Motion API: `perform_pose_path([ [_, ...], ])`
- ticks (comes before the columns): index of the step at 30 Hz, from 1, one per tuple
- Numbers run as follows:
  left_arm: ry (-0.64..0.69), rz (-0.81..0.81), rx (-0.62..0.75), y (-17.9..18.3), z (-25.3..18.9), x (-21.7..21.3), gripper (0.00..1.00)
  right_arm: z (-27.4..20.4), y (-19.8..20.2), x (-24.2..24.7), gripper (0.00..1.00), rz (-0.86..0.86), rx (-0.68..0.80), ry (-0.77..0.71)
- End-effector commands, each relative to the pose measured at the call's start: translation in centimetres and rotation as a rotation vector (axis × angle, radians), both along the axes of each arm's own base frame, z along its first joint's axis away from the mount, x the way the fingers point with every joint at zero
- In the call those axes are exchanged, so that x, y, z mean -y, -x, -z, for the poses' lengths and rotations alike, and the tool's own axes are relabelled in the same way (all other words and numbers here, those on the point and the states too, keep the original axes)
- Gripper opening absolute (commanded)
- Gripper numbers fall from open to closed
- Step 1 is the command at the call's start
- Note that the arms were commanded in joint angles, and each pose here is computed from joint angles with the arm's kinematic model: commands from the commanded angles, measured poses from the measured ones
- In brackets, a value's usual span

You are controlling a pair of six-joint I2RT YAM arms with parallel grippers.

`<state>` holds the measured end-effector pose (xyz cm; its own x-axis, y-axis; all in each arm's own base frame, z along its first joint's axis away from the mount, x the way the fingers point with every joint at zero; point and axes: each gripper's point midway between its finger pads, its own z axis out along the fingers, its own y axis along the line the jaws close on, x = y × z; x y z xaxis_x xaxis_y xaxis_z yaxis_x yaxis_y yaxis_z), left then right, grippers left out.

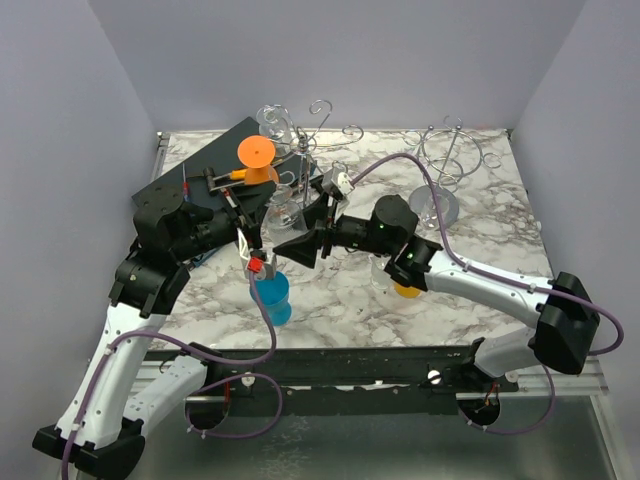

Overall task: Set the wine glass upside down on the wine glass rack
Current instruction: Turn the wine glass upside down at the wine rack.

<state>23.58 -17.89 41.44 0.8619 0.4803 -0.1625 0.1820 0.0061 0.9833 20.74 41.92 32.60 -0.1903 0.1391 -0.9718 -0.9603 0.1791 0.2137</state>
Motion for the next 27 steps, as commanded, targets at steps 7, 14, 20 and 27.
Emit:
perform_pose_path([
  [7,0.062,0.040,0.008,1.4,-1.2,0.3,0.36,-1.5,-2.1,2.5,0.56,0.181,0.061,-0.132],
  [14,0.082,-0.008,-0.033,0.9,-0.8,-0.3,0.77,0.3,-3.1,3.3,0.58,0.261,0.025,-0.120],
  [20,0.152,-0.103,-0.162,0.3,-0.1,-1.4,0.91,1.1,-4.1,4.2,0.58,0.331,0.032,-0.097],
  [27,0.198,-0.230,-0.309,0.2,1.6,-3.2,0.92,0.9,-5.6,4.6,0.56,0.387,0.035,-0.094],
])
